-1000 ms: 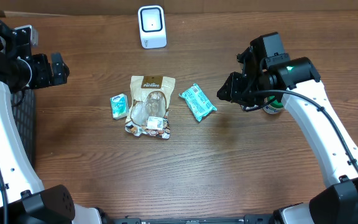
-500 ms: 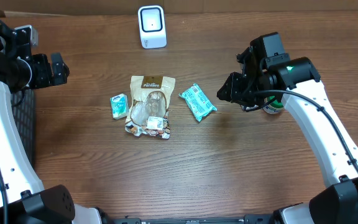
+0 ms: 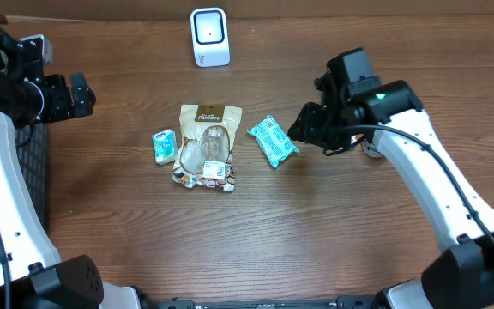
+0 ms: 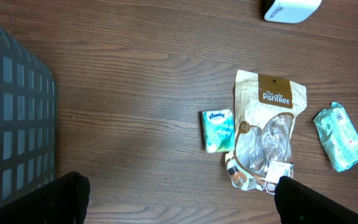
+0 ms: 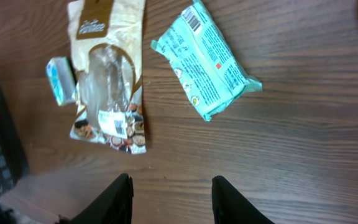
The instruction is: Scan the item barcode
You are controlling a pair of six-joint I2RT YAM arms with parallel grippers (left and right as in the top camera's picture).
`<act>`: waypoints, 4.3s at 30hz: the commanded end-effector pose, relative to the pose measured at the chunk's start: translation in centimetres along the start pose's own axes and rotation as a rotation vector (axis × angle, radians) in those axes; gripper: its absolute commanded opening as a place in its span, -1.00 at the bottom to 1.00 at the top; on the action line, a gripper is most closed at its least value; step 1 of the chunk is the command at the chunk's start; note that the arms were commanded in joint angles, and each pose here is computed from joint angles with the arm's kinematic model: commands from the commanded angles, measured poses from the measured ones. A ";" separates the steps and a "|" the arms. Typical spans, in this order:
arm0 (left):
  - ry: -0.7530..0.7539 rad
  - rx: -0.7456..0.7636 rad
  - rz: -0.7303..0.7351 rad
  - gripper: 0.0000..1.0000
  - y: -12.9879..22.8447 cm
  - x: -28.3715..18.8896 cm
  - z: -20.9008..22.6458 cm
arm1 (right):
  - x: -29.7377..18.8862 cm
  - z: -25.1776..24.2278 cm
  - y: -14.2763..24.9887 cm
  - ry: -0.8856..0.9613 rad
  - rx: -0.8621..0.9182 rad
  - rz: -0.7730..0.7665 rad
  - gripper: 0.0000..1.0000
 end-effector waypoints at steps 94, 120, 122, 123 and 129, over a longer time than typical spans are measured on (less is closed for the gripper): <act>0.008 0.023 -0.004 0.99 -0.1 0.0 -0.3 | 2.1 0.4 -0.7 -0.062 -0.052 -0.102 -0.92; 0.008 0.023 -0.004 0.99 -0.1 0.0 -0.3 | -0.8 2.0 -1.8 -0.077 -0.093 -0.128 -0.92; 0.008 0.023 -0.004 0.99 -0.1 0.0 -0.3 | -0.8 2.0 -1.8 -0.077 -0.093 -0.127 -0.92; 0.008 0.023 -0.004 0.99 -0.1 0.0 -0.3 | -0.8 2.0 -1.7 -0.076 -0.093 -0.127 -0.92; 0.008 0.023 -0.004 0.99 -0.1 0.0 -0.3 | -0.8 1.9 -1.7 -0.072 -0.090 -0.123 -0.92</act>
Point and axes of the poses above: each gripper's point midway between its finger pads, its own x axis out along the fingers, its own z axis along the line the jaws close on, y = z × x, the point moved 9 cm from there along -x, back along the fingers, and after that the axes turned 11 degrees about -x, right-handed, at the moved point
